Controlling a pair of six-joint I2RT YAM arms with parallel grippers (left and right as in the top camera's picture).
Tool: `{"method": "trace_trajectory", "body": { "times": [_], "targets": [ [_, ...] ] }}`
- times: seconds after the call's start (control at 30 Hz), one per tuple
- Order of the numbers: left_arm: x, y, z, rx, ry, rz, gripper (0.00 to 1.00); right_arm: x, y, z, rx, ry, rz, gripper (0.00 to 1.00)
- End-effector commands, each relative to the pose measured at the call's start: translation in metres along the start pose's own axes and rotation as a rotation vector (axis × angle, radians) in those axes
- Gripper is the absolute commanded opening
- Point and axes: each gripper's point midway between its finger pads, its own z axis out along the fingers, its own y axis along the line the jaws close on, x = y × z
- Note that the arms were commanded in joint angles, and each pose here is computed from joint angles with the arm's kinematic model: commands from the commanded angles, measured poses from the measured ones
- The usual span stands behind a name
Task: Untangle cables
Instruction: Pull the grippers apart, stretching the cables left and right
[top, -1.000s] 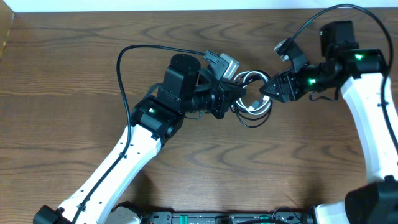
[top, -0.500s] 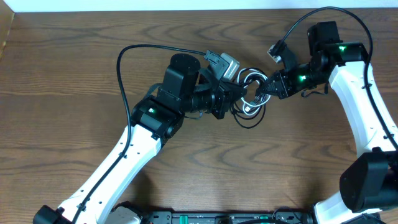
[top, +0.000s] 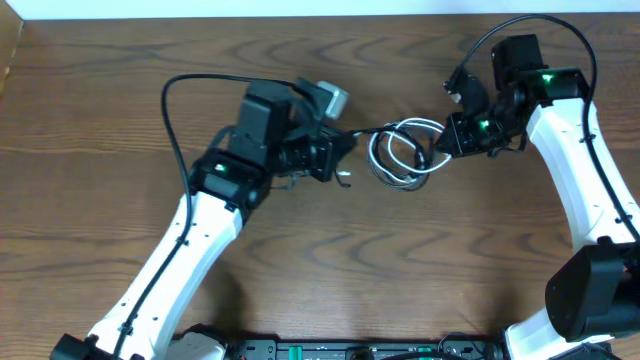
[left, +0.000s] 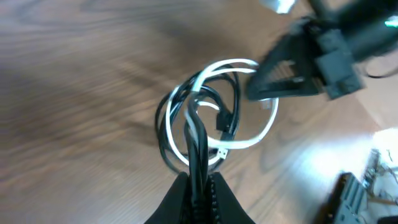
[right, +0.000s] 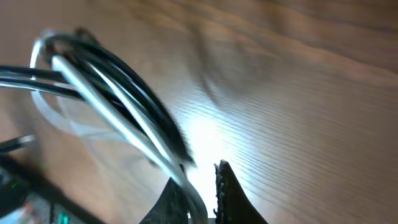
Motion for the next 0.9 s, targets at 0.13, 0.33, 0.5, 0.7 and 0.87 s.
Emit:
{"method": "trace_trajectory", "body": {
  "times": [0.13,0.33,0.5,0.7,0.87],
  "targets": [
    [-0.005,0.049,-0.03,-0.119,-0.024,-0.021,0.07,0.0,-0.033,-0.011,0.115,-0.026,0.126,0.01],
    [-0.002,0.092,-0.055,-0.216,-0.038,-0.096,0.07,0.003,-0.059,-0.024,0.155,-0.046,0.204,0.01],
    [-0.001,0.131,-0.086,-0.31,-0.08,-0.185,0.08,0.012,-0.095,-0.041,0.24,-0.069,0.335,0.01],
    [0.002,0.167,-0.129,-0.414,-0.147,-0.273,0.07,0.03,-0.136,-0.067,0.285,-0.105,0.477,0.01],
    [0.002,0.182,-0.155,-0.472,-0.198,-0.305,0.08,0.042,-0.155,-0.08,0.295,-0.125,0.567,0.01]
  ]
}}
